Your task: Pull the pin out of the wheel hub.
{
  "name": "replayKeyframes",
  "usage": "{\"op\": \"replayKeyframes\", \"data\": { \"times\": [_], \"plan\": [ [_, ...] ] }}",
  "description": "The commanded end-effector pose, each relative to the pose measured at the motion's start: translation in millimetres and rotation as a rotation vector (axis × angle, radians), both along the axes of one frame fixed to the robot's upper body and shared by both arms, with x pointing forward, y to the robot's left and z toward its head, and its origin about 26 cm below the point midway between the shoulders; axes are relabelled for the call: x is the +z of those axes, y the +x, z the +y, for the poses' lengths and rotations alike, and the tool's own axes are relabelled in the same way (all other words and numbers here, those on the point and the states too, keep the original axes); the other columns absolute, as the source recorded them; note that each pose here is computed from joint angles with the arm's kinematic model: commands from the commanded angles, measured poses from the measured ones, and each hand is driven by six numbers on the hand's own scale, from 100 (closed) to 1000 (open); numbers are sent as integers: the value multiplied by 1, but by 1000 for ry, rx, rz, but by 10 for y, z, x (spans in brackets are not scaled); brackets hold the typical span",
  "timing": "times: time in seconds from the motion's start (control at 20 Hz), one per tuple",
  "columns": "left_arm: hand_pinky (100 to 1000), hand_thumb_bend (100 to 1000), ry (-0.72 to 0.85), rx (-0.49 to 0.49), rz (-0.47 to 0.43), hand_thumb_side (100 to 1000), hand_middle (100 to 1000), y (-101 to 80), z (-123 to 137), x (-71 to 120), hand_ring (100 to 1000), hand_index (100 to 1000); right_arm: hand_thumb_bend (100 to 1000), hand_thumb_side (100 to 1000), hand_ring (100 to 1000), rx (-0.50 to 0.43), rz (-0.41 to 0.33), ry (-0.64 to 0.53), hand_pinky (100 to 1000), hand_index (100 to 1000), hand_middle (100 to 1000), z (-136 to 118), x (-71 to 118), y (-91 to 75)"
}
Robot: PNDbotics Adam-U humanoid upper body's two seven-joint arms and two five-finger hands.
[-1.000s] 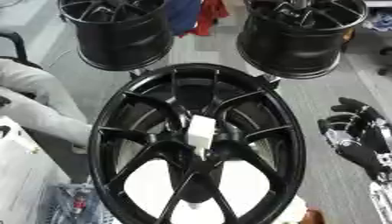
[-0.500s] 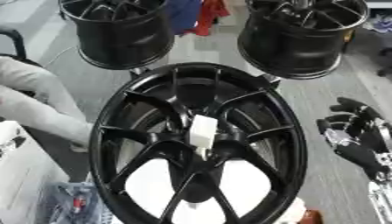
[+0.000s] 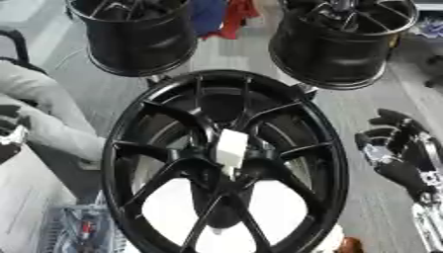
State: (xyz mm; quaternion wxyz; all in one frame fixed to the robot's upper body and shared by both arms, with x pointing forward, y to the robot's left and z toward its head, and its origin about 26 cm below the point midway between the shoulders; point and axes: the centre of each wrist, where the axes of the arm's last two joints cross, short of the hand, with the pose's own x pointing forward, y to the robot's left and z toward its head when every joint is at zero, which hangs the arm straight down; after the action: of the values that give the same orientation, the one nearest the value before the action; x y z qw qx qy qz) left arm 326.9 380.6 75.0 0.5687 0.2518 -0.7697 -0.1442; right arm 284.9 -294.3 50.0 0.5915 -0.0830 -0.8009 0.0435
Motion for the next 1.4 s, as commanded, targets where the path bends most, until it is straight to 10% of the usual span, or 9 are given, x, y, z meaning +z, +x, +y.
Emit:
{"op": "replayKeyframes", "data": {
  "times": [0.05,1.4],
  "plan": [
    [615,182,-150,-20,-89,593,644,-37,-187,177,606,775,386,100,637,-2,-28,-2,615,800,671,-18,76,27],
    [615,171,-327,-102,-116,595,634,-98,-635,218,602,775,391,100,637,-3,-32,-1,616,800,671,-17,88,27]
  ]
}}
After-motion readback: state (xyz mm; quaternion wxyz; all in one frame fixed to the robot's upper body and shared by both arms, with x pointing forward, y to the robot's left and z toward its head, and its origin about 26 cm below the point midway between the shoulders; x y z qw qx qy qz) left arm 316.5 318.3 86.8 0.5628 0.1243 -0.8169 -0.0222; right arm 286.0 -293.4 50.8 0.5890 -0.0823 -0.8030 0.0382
